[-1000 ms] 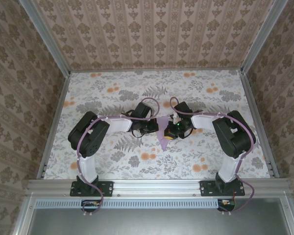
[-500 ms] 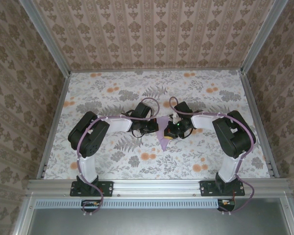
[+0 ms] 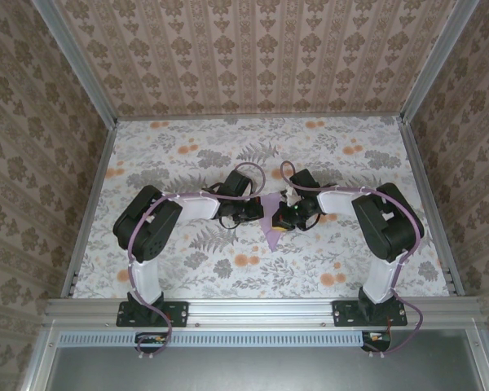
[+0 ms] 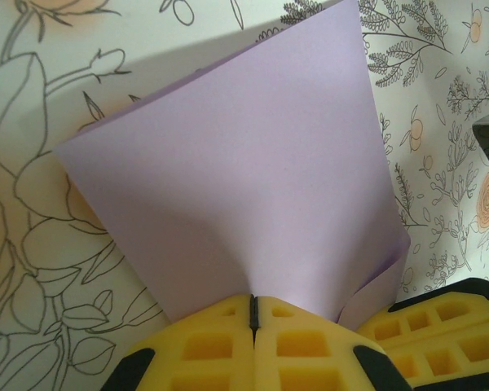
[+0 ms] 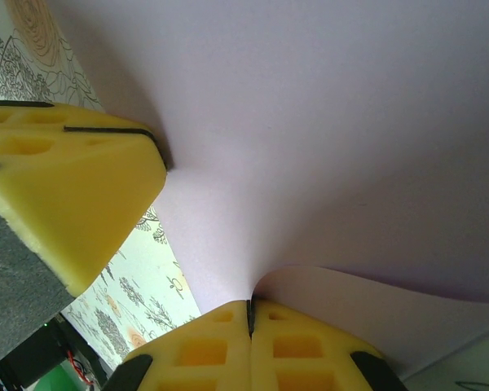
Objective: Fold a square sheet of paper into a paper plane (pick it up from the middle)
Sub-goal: Third fold the triangle at the center of the table.
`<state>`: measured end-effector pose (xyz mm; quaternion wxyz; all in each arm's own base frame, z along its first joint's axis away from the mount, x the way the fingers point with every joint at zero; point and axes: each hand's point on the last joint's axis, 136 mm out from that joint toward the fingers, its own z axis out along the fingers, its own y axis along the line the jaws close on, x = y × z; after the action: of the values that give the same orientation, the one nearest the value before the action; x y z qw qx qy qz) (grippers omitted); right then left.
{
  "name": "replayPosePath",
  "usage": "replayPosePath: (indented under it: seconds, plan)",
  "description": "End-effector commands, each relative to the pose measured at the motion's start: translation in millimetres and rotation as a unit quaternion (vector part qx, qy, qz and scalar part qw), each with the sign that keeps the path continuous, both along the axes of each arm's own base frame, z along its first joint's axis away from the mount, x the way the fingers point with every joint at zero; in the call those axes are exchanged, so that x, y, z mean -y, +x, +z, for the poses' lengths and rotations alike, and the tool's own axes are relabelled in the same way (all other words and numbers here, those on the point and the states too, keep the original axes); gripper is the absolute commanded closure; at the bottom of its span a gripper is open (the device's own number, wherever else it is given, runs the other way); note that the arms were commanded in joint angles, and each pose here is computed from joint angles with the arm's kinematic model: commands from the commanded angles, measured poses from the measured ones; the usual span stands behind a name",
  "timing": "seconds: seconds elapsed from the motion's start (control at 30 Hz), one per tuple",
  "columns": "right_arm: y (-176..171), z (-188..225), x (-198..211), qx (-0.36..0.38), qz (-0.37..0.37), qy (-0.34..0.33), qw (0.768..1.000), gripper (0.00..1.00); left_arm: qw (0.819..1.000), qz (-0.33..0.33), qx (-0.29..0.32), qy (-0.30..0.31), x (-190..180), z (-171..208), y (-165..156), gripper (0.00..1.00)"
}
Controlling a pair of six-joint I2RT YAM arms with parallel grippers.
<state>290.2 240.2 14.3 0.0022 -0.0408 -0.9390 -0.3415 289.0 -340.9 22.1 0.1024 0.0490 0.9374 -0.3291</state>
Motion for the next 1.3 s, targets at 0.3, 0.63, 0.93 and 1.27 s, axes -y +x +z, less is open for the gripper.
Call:
replayPosePath:
  seconds: [0.3, 0.63, 0.93, 1.27]
  plan:
    - [-12, -19, 9, -0.026, 0.003, -0.035, 0.999, 0.73, 0.999, 0.031, 0.002, 0.025, -25, 10, -7, 0.81]
    - [-12, -19, 10, -0.026, -0.001, -0.037, 0.999, 0.57, 1.000, 0.025, 0.015, -0.008, -25, 23, -13, 0.68]
    - [-14, -21, 11, -0.027, 0.001, -0.039, 0.999, 0.52, 0.999, -0.008, 0.021, -0.047, -5, 29, -19, 0.66]
    - [-16, -24, 14, -0.031, 0.002, -0.043, 0.999, 0.78, 0.999, -0.030, 0.000, -0.034, 3, 16, -29, 0.73]
